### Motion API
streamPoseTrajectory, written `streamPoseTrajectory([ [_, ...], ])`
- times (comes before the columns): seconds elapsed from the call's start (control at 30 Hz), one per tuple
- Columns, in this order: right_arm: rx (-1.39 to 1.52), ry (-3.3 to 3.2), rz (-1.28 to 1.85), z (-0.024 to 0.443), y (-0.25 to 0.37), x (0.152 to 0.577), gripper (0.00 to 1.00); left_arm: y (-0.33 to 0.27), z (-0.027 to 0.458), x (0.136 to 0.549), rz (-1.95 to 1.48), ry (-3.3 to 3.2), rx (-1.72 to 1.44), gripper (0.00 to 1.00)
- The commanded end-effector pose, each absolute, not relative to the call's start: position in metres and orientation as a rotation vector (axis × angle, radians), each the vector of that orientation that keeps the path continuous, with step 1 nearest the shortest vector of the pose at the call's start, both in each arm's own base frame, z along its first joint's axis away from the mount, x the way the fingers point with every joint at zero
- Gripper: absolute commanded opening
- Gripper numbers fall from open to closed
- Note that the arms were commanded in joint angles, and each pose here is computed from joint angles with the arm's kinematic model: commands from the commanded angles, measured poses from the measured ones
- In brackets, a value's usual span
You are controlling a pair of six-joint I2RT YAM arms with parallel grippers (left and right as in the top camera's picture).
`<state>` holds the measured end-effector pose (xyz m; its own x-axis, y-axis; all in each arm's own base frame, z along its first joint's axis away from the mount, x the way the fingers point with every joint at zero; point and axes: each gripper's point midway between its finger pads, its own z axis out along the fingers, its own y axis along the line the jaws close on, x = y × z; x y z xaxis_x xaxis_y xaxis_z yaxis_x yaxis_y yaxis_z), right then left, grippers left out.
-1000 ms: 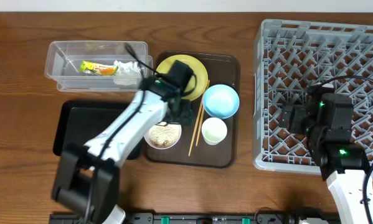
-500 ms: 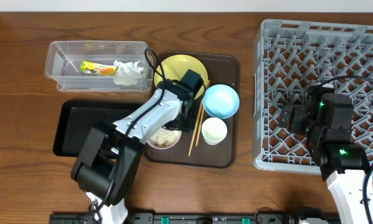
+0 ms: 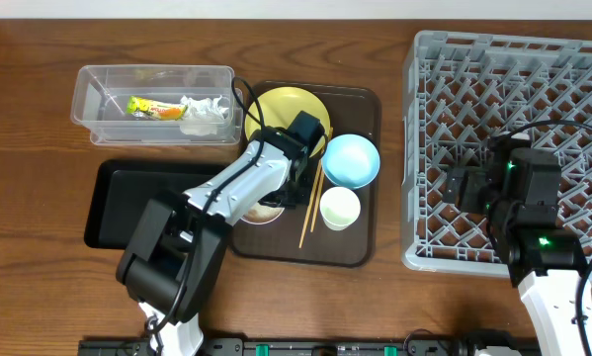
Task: Sort waste into correct bins and load items into the dishwasher rack
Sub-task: 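Reach the left gripper to the white rice bowl and grip its rim, then lift the white bowl with the left gripper over the black tray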
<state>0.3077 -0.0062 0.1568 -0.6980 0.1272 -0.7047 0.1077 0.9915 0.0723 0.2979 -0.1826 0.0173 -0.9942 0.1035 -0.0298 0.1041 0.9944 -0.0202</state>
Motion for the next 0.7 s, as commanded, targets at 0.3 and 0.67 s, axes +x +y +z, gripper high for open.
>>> streamPoseTrajectory([
  [0.3,0.137,2.328,0.035,0.167,-0.003,0.311,0.99,-0.177,0.070,0.299,-0.099,3.038,0.131,0.06],
  [0.67,0.136,2.328,0.035,0.167,-0.003,0.311,0.99,-0.113,0.151,0.324,-0.292,2.830,-0.095,0.06],
])
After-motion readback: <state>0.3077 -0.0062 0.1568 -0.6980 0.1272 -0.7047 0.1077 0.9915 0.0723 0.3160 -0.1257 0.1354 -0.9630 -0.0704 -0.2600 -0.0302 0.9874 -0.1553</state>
